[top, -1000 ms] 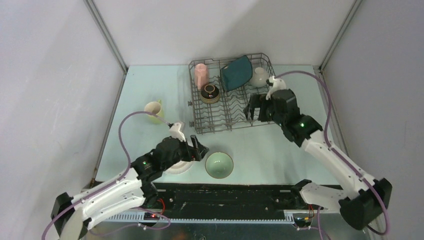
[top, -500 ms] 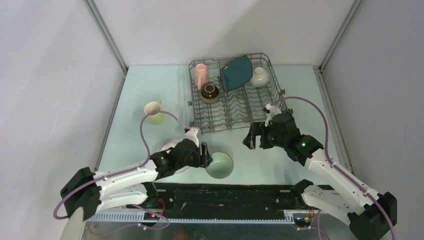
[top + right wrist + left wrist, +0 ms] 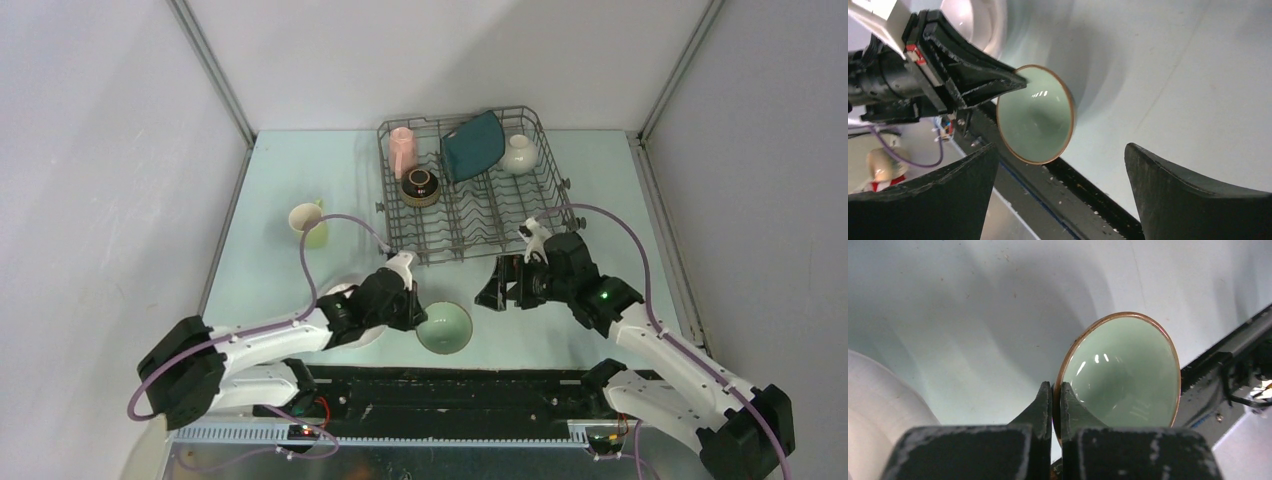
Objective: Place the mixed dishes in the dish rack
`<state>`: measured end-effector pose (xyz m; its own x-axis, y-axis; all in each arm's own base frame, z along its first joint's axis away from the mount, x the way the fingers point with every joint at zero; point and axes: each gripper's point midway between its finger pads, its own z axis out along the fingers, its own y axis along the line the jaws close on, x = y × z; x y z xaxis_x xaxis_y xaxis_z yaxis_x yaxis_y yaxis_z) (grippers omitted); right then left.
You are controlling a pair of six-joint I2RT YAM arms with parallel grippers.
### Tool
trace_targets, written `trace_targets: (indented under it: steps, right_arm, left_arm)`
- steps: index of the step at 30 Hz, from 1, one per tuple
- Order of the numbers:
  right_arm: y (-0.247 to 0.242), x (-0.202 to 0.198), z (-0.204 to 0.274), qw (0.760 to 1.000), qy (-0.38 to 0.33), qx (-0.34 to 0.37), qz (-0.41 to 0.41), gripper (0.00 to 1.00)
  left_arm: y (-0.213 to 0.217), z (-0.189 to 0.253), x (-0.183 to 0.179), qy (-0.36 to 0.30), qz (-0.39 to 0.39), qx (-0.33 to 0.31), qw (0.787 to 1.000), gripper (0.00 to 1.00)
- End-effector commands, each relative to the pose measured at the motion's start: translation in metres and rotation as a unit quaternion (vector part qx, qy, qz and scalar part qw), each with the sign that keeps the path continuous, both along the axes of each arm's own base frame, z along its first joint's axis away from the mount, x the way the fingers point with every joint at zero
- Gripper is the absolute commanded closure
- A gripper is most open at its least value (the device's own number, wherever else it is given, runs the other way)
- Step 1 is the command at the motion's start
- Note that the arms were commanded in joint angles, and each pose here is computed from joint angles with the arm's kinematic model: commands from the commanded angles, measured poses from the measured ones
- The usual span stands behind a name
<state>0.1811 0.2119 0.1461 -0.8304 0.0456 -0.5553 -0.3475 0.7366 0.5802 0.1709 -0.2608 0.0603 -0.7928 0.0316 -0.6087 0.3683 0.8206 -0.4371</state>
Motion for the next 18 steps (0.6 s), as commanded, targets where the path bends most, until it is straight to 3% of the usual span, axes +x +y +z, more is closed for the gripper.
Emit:
trace_targets:
  steps: [1,2,8,18]
  right_arm:
    - [0.026,-0.014,0.018,0.995,0.014,0.086,0.051,0.01]
    - [0.03,-0.015,0.023,0.993,0.017,0.101,0.051,0.01]
    - [0.047,-0.015,0.035,0.983,0.021,0.173,0.054,0.0]
    - [0.074,-0.023,0.073,0.945,0.0,0.32,0.067,0.0]
  left_arm:
    - [-0.016,0.062,0.015,-0.043,-0.009,-0.129,0.991,1.0]
    - [-0.018,0.081,0.016,-0.06,-0.015,-0.166,0.984,1.0]
    - [0.005,0.123,0.027,-0.114,0.028,-0.229,0.966,1.0]
    - [0.006,0.156,0.025,-0.118,0.032,-0.32,0.939,1.0]
